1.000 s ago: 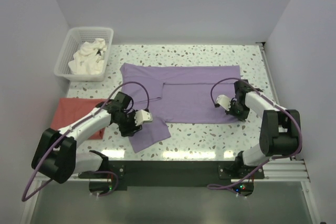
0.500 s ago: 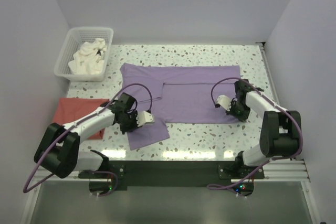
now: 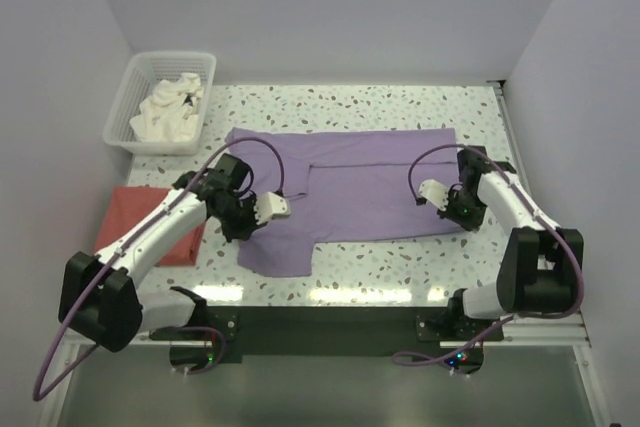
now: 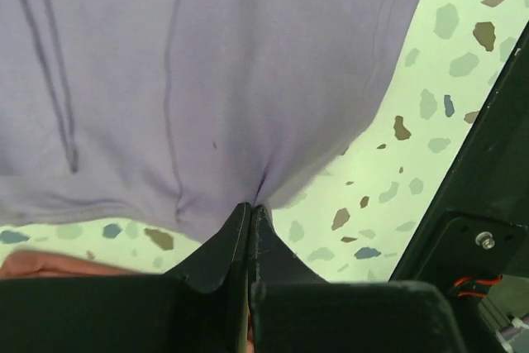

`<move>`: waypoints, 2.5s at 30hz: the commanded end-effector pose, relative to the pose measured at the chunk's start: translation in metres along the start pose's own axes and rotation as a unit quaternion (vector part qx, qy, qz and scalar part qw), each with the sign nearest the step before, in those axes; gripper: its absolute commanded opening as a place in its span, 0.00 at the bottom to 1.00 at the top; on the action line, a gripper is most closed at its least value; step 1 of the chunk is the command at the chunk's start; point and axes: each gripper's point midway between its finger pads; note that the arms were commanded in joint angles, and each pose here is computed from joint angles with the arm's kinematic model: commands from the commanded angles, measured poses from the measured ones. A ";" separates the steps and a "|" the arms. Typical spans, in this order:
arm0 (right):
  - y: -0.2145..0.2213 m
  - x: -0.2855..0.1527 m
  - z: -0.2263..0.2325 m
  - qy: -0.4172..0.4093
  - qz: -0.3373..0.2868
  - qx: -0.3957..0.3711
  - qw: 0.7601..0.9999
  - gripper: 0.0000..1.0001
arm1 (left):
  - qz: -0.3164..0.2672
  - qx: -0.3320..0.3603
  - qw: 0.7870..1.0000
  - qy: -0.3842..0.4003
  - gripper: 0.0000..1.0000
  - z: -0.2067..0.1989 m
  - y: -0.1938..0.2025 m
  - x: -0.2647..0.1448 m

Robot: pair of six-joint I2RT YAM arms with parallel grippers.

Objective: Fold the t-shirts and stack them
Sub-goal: Fold the tshirt

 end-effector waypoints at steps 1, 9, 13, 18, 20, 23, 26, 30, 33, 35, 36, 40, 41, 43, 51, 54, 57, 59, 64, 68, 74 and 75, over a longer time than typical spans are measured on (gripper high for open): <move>-0.005 -0.019 -0.025 0.009 -0.014 -0.003 1.000 0.00 | -0.020 -0.001 1.000 -0.020 0.00 0.028 -0.022 -0.024; -0.013 -0.016 -0.057 -0.017 -0.006 -0.016 1.000 0.00 | -0.032 -0.020 0.998 -0.055 0.00 0.101 -0.055 -0.039; -0.017 -0.019 -0.083 -0.006 -0.002 -0.015 1.000 0.00 | -0.028 -0.016 0.998 -0.058 0.00 0.130 -0.069 -0.032; -0.020 -0.019 -0.109 0.003 0.008 -0.013 1.000 0.00 | -0.035 -0.009 0.997 -0.071 0.00 0.164 -0.090 -0.034; -0.022 -0.017 -0.120 0.007 0.012 -0.013 1.000 0.00 | -0.030 -0.009 0.997 -0.069 0.00 0.176 -0.092 -0.027; -0.024 -0.014 -0.133 0.010 0.017 -0.012 1.000 0.00 | -0.040 -0.004 0.995 -0.091 0.00 0.203 -0.108 -0.031; -0.028 -0.013 -0.144 0.017 0.020 -0.013 1.000 0.00 | -0.039 -0.004 0.995 -0.094 0.00 0.222 -0.112 -0.028; -0.035 -0.012 -0.163 0.033 0.022 -0.008 0.999 0.00 | -0.037 0.000 0.995 -0.095 0.00 0.237 -0.115 -0.022; -0.039 -0.008 -0.173 0.040 0.027 -0.009 0.999 0.00 | -0.038 -0.004 0.995 -0.096 0.00 0.247 -0.115 -0.019; -0.040 -0.007 -0.182 0.051 0.036 -0.011 0.998 0.00 | -0.038 -0.009 0.994 -0.098 0.00 0.253 -0.113 -0.017; -0.041 -0.004 -0.184 0.050 0.039 -0.014 0.998 0.00 | -0.038 -0.009 0.994 -0.099 0.00 0.255 -0.113 -0.017; -0.041 -0.002 -0.193 0.057 0.044 -0.016 0.997 0.00 | -0.035 -0.014 0.995 -0.094 0.00 0.256 -0.109 -0.013; -0.042 0.000 -0.194 0.056 0.044 -0.016 0.997 0.00 | -0.035 -0.015 0.995 -0.092 0.00 0.255 -0.108 -0.011; -0.042 0.003 -0.197 0.058 0.046 -0.016 0.997 0.00 | -0.036 -0.018 0.995 -0.094 0.00 0.255 -0.107 -0.011; -0.043 0.008 -0.210 0.071 0.051 -0.016 0.996 0.00 | -0.035 -0.033 0.994 -0.095 0.00 0.255 -0.097 -0.004; -0.044 0.009 -0.213 0.072 0.052 -0.016 0.996 0.00 | -0.033 -0.037 0.994 -0.094 0.00 0.254 -0.095 -0.001; -0.044 0.010 -0.214 0.071 0.052 -0.016 0.996 0.00 | -0.034 -0.039 0.994 -0.096 0.00 0.255 -0.096 -0.001; -0.055 0.012 -0.212 0.069 0.050 -0.029 0.996 0.00 | -0.033 -0.040 0.994 -0.097 0.00 0.256 -0.096 0.000; -0.057 0.015 -0.209 0.063 0.053 -0.034 0.996 0.00 | -0.035 -0.044 0.994 -0.097 0.00 0.260 -0.097 0.004; -0.056 0.017 -0.207 0.063 0.057 -0.037 0.996 0.00 | -0.037 -0.046 0.993 -0.101 0.00 0.265 -0.099 0.006; -0.054 0.017 -0.204 0.061 0.059 -0.036 0.996 0.00 | -0.039 -0.047 0.992 -0.110 0.00 0.274 -0.102 0.007; -0.052 0.018 -0.203 0.059 0.062 -0.038 0.996 0.00 | -0.040 -0.047 0.992 -0.114 0.00 0.276 -0.103 0.007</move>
Point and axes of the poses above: each gripper's point midway between its finger pads, its own x axis out along the fingers, its own z axis along the line the jaws close on, y = z × x, and after that the axes turned 6 degrees about -x, right-handed
